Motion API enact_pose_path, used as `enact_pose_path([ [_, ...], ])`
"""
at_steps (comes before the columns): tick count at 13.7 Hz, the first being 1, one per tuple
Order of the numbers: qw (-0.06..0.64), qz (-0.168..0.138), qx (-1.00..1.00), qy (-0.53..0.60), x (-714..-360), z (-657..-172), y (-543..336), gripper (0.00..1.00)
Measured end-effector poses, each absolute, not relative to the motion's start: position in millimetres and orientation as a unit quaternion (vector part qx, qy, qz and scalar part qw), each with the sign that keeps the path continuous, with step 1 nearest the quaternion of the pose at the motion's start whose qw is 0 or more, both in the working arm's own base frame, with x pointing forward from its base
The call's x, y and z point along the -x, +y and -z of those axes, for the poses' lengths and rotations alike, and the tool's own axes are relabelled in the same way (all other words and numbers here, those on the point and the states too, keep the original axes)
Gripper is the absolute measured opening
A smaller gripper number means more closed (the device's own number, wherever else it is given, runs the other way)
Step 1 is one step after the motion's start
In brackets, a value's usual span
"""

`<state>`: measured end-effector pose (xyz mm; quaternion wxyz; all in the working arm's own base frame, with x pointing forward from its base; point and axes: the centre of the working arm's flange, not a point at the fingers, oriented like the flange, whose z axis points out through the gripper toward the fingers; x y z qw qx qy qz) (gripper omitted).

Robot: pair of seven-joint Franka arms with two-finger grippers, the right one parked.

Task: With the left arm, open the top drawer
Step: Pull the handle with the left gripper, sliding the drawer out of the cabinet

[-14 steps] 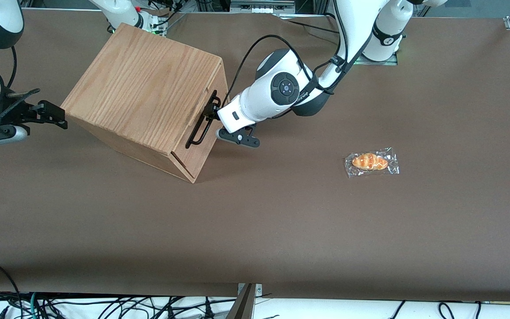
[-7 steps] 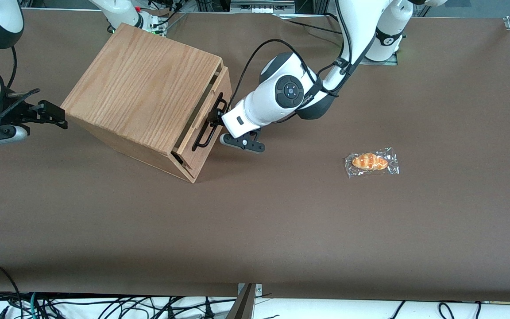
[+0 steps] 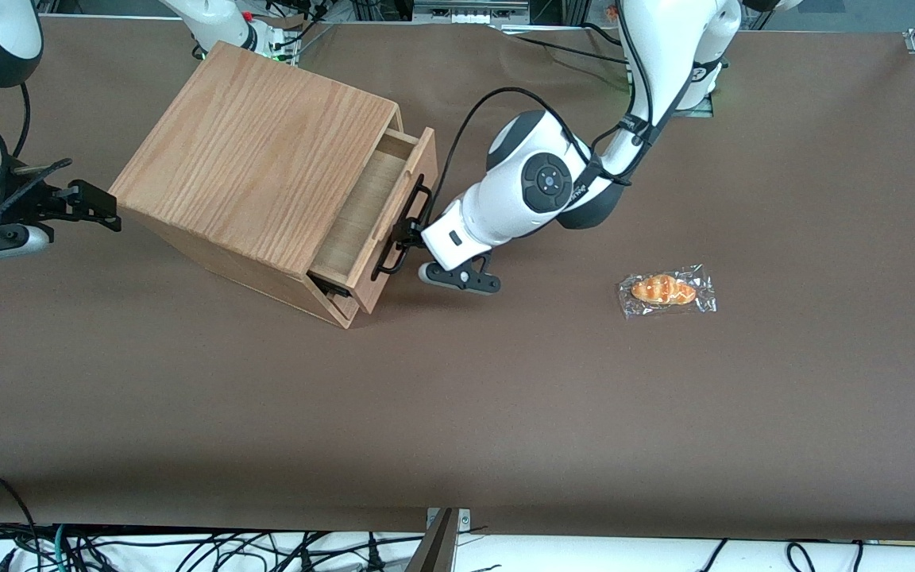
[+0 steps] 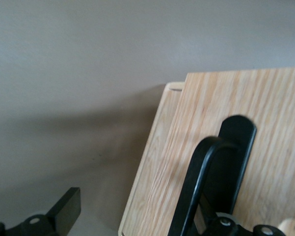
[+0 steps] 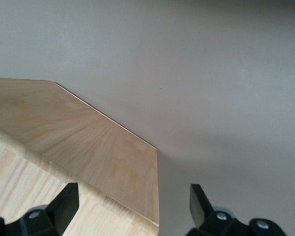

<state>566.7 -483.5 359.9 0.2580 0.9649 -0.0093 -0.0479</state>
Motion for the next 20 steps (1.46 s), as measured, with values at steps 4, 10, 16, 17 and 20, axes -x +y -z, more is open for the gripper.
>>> enact_pose_path([
  [4, 0.258, 0.044, -0.965, 0.005, -582, -360, -465, 1.00],
  [10, 0.255, 0.050, -0.965, 0.012, -590, -360, -453, 1.00],
  [16, 0.255, 0.056, -0.965, 0.013, -591, -360, -450, 1.00],
  [17, 0.254, 0.057, -0.965, 0.013, -592, -360, -449, 1.00],
  [20, 0.254, 0.057, -0.965, 0.025, -602, -359, -434, 1.00],
])
